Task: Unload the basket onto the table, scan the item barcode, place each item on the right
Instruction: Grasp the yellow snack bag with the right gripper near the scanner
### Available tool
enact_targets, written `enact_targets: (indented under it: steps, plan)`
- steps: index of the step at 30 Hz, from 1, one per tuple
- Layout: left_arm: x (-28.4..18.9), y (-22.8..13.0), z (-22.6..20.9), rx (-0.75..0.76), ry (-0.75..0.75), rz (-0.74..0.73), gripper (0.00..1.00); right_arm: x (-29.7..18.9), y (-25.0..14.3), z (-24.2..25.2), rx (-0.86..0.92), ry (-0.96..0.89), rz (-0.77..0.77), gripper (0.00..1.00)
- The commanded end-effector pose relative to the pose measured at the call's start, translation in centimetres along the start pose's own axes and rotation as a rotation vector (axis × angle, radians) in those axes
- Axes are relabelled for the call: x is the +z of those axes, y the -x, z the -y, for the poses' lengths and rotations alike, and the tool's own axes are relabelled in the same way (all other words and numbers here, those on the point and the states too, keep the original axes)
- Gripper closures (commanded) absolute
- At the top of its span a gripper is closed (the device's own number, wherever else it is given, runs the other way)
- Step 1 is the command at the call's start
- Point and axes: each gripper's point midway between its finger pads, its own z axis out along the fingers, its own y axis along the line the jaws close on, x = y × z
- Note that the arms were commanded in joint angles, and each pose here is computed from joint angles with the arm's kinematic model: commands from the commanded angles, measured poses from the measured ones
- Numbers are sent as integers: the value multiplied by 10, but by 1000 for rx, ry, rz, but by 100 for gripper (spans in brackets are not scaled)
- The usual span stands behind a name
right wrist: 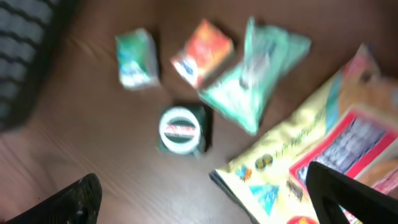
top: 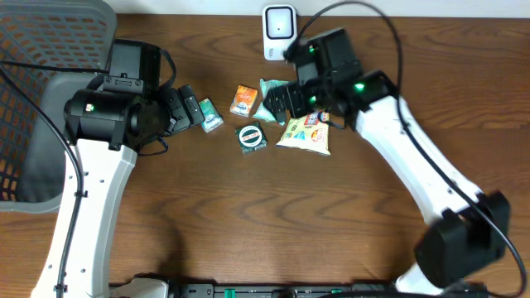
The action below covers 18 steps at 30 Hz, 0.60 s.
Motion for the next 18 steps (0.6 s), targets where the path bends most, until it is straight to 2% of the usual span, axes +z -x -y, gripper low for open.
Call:
enact_targets:
  steps: [1,18]
  plan:
    - [-4,3,-1,4,4,14,2,12,-13,6,14,-11,-65,1]
    - [-4,3,-1,4,4,14,2,16,-29,19,34,-69,-128,1]
